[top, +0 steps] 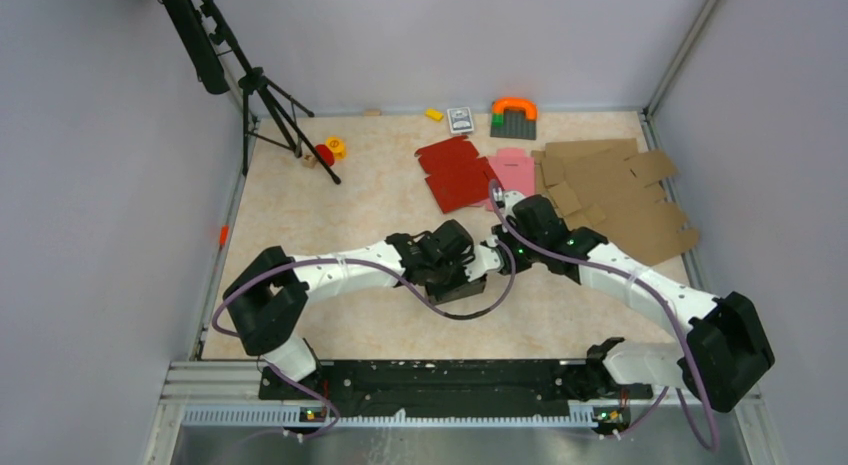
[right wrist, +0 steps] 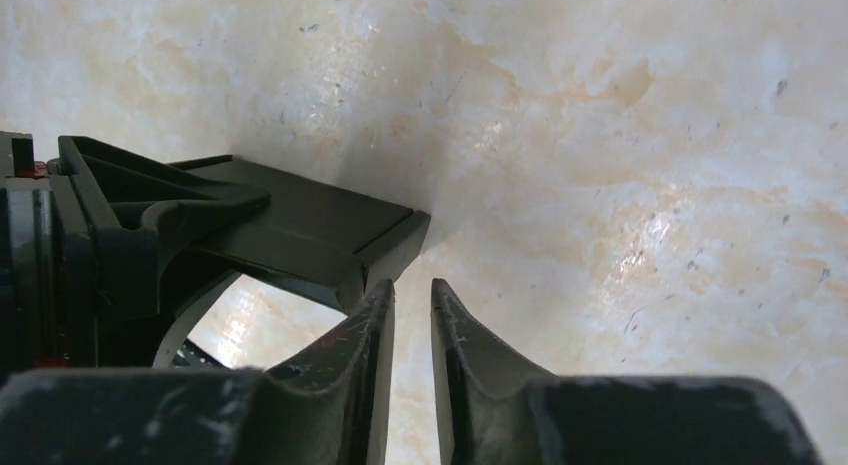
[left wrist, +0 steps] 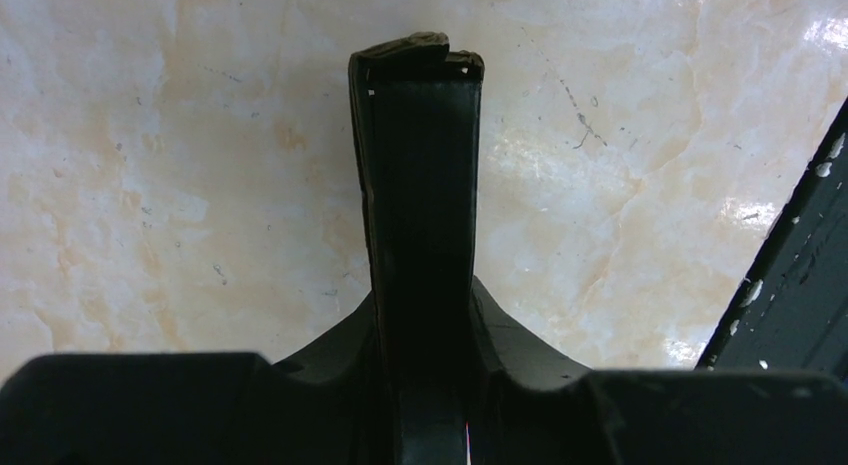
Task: Fold the paper box
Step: Close the paper box at the center of the board.
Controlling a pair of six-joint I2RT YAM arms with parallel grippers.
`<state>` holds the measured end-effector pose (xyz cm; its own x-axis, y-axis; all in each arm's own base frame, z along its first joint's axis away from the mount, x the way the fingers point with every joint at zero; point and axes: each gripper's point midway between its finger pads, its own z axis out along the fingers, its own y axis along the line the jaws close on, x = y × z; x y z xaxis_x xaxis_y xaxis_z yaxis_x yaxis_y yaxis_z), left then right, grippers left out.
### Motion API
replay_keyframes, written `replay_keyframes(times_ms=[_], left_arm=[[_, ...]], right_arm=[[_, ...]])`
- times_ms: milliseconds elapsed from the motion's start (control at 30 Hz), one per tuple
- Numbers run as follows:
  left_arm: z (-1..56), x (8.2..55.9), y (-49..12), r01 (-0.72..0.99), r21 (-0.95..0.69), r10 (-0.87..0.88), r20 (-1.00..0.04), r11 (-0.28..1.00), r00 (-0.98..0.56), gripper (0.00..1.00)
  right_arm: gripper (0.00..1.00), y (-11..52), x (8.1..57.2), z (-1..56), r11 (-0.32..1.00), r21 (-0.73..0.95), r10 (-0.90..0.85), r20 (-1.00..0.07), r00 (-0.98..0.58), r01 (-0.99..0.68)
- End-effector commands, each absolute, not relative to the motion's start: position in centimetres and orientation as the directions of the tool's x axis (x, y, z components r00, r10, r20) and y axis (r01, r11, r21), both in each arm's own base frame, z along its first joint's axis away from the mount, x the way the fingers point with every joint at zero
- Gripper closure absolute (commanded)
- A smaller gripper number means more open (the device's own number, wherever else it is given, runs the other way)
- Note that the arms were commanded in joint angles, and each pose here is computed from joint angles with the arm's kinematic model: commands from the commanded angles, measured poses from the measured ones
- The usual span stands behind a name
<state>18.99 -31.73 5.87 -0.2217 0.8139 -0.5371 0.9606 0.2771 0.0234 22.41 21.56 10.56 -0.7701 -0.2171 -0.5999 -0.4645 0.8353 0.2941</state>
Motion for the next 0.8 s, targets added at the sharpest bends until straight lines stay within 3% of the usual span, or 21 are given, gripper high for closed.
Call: replay_keyframes(times_ms=[0, 133, 767], left_arm=[[5.0, 19.1, -33.1, 0.962, 0.012, 0.813, -0.538, 0.271, -0.222, 0.71], [4.9, 19.1, -33.2, 0.962, 0.009, 0.812, -0.537, 0.274, -0.227, 0.71], [5.0, 18.7, -33.8, 0.958, -0.012, 0.761, -0.606, 0.286, -0.234, 0.73]], right_arm=[[0.86, 27.7, 21.3, 15.6, 0.644, 0.392, -0.233, -0.718, -0.656, -0.657], [1.00, 29.1, 20.5, 15.7, 0.594, 0.465, -0.207, -0.700, -0.683, -0.657], [1.00, 30.8, 18.6, 18.6, 0.351, 0.778, 0.056, -0.573, -0.818, -0.521]])
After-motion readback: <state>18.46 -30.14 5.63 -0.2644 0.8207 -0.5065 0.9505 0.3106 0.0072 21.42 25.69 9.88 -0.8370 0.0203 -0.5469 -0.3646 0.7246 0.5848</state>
